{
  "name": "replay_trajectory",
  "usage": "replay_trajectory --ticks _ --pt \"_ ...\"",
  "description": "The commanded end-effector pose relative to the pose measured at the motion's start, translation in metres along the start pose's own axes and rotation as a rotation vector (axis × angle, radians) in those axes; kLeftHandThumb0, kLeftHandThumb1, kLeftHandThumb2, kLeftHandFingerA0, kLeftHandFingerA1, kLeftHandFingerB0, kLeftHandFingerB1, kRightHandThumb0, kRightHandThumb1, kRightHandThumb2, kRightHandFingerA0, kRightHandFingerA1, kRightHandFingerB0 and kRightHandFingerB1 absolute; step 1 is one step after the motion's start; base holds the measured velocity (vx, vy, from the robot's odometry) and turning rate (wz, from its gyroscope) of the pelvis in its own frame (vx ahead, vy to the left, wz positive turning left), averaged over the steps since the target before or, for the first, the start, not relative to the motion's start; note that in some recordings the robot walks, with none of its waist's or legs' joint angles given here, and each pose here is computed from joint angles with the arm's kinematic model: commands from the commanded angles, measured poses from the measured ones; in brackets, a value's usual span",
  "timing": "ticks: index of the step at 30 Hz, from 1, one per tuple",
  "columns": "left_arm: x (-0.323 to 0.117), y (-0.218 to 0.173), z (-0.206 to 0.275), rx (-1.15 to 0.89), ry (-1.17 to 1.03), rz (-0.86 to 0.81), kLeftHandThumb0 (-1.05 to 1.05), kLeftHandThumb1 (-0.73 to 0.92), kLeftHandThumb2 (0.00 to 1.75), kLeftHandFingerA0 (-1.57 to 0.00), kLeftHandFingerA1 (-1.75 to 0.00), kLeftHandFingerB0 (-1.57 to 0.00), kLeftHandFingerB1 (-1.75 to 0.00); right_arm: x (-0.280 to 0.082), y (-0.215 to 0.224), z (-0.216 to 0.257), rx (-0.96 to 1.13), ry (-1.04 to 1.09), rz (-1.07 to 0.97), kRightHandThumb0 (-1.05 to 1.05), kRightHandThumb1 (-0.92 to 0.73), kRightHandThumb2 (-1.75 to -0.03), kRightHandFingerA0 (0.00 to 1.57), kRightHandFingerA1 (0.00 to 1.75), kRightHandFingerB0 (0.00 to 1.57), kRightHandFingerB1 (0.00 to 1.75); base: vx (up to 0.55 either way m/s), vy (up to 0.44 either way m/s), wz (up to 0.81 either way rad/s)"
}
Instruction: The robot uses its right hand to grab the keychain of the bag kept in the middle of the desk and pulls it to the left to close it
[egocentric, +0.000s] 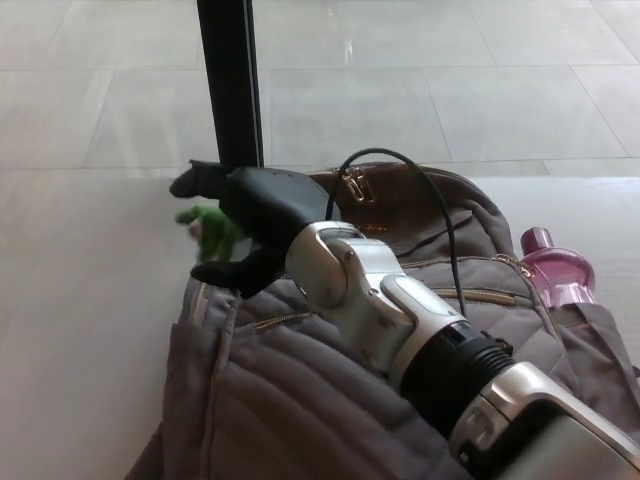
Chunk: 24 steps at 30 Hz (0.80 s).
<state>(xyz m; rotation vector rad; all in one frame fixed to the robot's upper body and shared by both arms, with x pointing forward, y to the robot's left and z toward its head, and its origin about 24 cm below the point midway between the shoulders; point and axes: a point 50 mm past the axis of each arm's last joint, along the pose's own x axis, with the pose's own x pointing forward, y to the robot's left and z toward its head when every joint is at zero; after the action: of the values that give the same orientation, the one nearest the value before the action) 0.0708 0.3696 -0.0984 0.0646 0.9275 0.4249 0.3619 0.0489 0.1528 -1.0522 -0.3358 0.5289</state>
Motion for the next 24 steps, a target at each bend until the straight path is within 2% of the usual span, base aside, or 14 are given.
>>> replay_trajectory --ticks 1,2,4,5,6,7,8,9,10,11,12,13,14,24 --pt "-0.003 0.006 -0.004 0.055 0.029 0.029 -0.97 0.92 0.87 -0.69 -1.24 -0.40 -1.11 0.007 0.002 0.128 0.172 -0.200 0.444 -0.97 -0.56 -1.00 0.00 0.43 0.00 0.50 0.00 0.000 0.00" --pt "-0.003 0.006 -0.004 0.055 0.029 0.029 -0.97 0.92 0.86 -0.70 -1.24 -0.41 -1.12 0.007 0.001 0.126 0.170 -0.191 0.458 -1.05 -0.61 -0.56 0.00 0.00 0.00 0.04 0.00 0.000 0.00" --pt "-0.003 0.007 -0.005 0.058 0.029 0.026 -1.00 0.92 0.86 -0.69 -1.25 -0.42 -1.14 0.008 0.000 0.117 0.172 -0.172 0.500 -1.05 -0.55 -0.61 0.00 0.00 0.00 0.05 0.00 0.000 0.00" --pt "-0.003 0.007 -0.005 0.052 0.030 0.023 -0.99 0.92 0.86 -0.69 -1.25 -0.41 -1.14 0.008 0.000 0.112 0.162 -0.169 0.512 -0.85 -0.51 -1.02 0.00 0.25 0.00 0.39 0.00 0.000 0.00" --pt "-0.004 0.009 -0.006 0.054 0.032 0.025 -0.99 0.92 0.86 -0.69 -1.25 -0.41 -1.14 0.007 0.000 0.113 0.165 -0.169 0.514 -0.85 -0.51 -1.02 0.00 0.25 0.00 0.39 0.00 0.000 0.00" --pt "-0.004 0.010 -0.006 0.052 0.039 0.031 -0.98 0.92 0.87 -0.70 -1.31 -0.38 -1.24 0.007 -0.003 0.105 0.145 -0.162 0.526 -1.05 -0.53 -0.63 0.00 0.00 0.00 0.00 0.00 0.000 0.00" --pt "-0.004 0.010 -0.006 0.052 0.043 0.033 -0.97 0.92 0.86 -0.70 -1.25 -0.41 -1.13 0.007 -0.006 0.100 0.137 -0.157 0.534 -1.05 -0.53 -0.63 0.00 0.00 0.00 0.00 0.00 0.000 0.00" --pt "-0.004 0.010 -0.006 0.052 0.043 0.032 -0.97 0.92 0.86 -0.70 -1.25 -0.41 -1.13 0.007 -0.007 0.098 0.139 -0.155 0.538 -1.05 -0.53 -0.63 0.00 0.00 0.00 0.00 0.00 0.000 0.00" --pt "-0.004 0.009 -0.007 0.056 0.047 0.032 -0.96 0.92 0.86 -0.71 -1.25 -0.41 -1.13 0.006 -0.011 0.094 0.141 -0.143 0.543 -0.86 -0.51 -1.04 0.00 0.06 0.00 0.13 0.00 0.000 0.00" --pt "-0.005 0.009 -0.009 0.063 0.047 0.027 -0.97 0.92 0.87 -0.69 -1.30 -0.38 -1.22 0.006 -0.015 0.089 0.132 -0.129 0.552 -0.93 -0.55 -1.06 0.00 0.00 0.00 0.07 0.00 0.000 0.00" --pt "-0.005 0.010 -0.009 0.064 0.047 0.023 -0.97 0.92 0.87 -0.68 -1.31 -0.38 -1.22 0.005 -0.022 0.087 0.118 -0.109 0.549 -0.96 -0.54 -1.05 0.00 0.00 0.00 0.06 0.00 0.000 0.00" --pt "-0.006 0.011 -0.010 0.061 0.051 0.025 -0.98 0.92 0.86 -0.75 -1.25 -0.47 -1.12 0.005 -0.028 0.081 0.135 -0.107 0.544 -1.00 -0.55 -1.07 0.00 0.00 0.00 0.01 0.00 0.000 0.00" --pt "-0.006 0.011 -0.011 0.056 0.054 0.025 -0.98 0.92 0.86 -0.76 -1.25 -0.48 -1.12 0.002 -0.047 0.067 0.152 -0.095 0.504 -1.05 -0.66 -0.63 0.00 0.00 0.00 0.00 0.00 0.000 0.00" --pt "-0.012 0.016 -0.021 0.037 0.072 0.041 -0.98 0.92 0.86 -0.76 -1.25 -0.48 -1.12 0.001 -0.042 0.073 0.156 -0.107 0.533 -1.05 -0.66 -0.63 0.00 0.00 0.00 0.00 0.00 0.000 0.00"
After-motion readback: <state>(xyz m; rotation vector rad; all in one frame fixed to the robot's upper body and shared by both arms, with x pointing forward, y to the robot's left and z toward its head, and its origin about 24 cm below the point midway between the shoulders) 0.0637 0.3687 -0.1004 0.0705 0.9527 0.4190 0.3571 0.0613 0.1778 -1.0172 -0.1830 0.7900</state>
